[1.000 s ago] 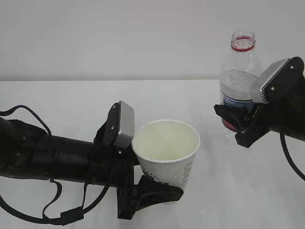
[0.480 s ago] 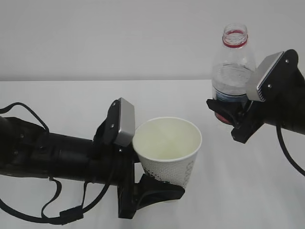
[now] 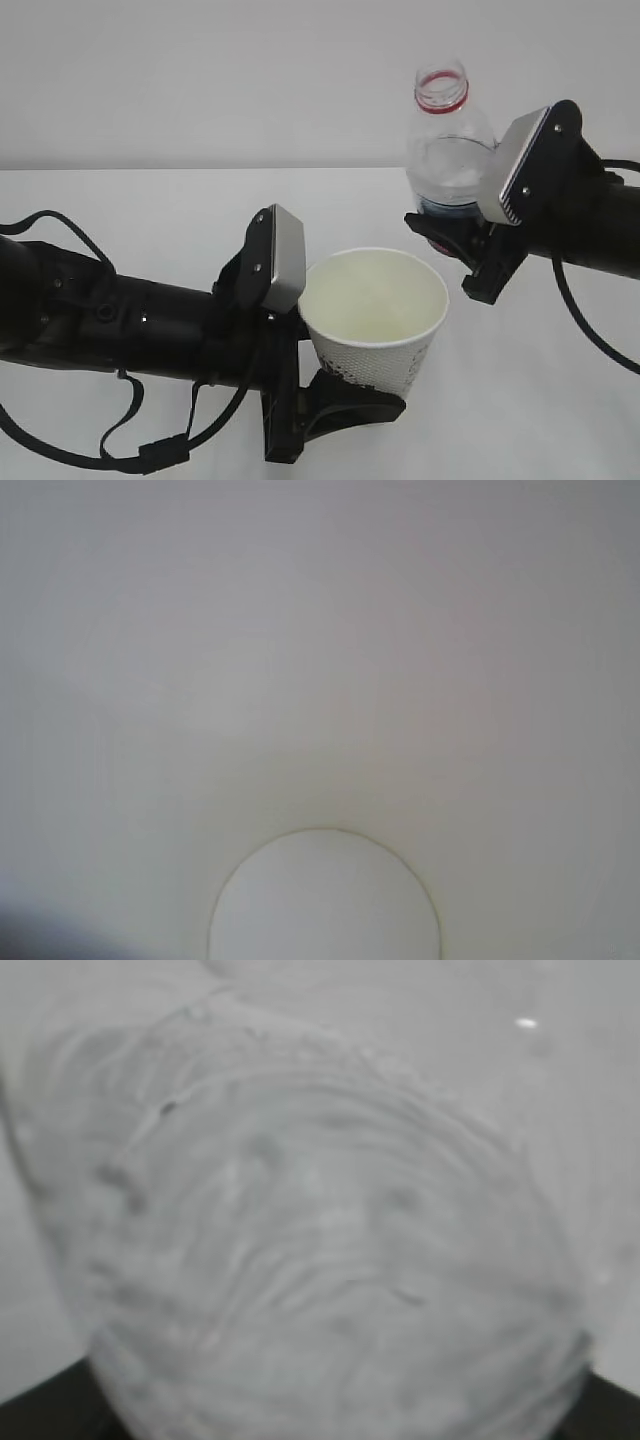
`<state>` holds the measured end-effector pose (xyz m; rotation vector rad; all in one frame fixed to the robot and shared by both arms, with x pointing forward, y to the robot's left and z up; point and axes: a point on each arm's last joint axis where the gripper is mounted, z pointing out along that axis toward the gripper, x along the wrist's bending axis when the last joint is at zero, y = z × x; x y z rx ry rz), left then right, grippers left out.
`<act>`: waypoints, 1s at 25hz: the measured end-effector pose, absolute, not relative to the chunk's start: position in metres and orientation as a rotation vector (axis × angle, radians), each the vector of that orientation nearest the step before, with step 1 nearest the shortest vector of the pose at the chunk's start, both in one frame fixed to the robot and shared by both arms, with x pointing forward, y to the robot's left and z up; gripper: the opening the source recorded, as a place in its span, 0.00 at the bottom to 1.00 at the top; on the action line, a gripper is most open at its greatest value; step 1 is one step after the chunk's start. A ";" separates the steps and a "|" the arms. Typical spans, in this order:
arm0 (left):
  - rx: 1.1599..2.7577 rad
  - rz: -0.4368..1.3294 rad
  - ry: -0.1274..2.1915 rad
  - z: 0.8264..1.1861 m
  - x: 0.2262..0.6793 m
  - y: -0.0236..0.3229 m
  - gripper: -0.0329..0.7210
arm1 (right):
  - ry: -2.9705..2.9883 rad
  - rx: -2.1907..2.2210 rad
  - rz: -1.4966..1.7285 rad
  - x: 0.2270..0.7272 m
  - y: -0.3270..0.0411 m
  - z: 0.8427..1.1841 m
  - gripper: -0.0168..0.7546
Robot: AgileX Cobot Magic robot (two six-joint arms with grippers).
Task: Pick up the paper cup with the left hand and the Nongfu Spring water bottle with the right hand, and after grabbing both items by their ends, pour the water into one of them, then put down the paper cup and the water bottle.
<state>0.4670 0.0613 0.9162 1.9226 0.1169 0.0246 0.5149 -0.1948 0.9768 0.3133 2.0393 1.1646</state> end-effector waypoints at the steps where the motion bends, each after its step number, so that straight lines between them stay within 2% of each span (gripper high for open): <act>1: 1.918 0.025 0.121 0.917 0.467 0.061 0.76 | 2.042 0.300 1.159 0.515 -0.195 0.977 0.65; 13: 1.874 0.020 0.142 0.920 0.468 0.060 0.76 | 1.993 0.098 1.079 0.517 -0.192 0.982 0.65; 25: 1.916 0.039 0.132 0.917 0.469 0.061 0.76 | 1.957 -0.094 0.953 0.517 -0.193 0.983 0.65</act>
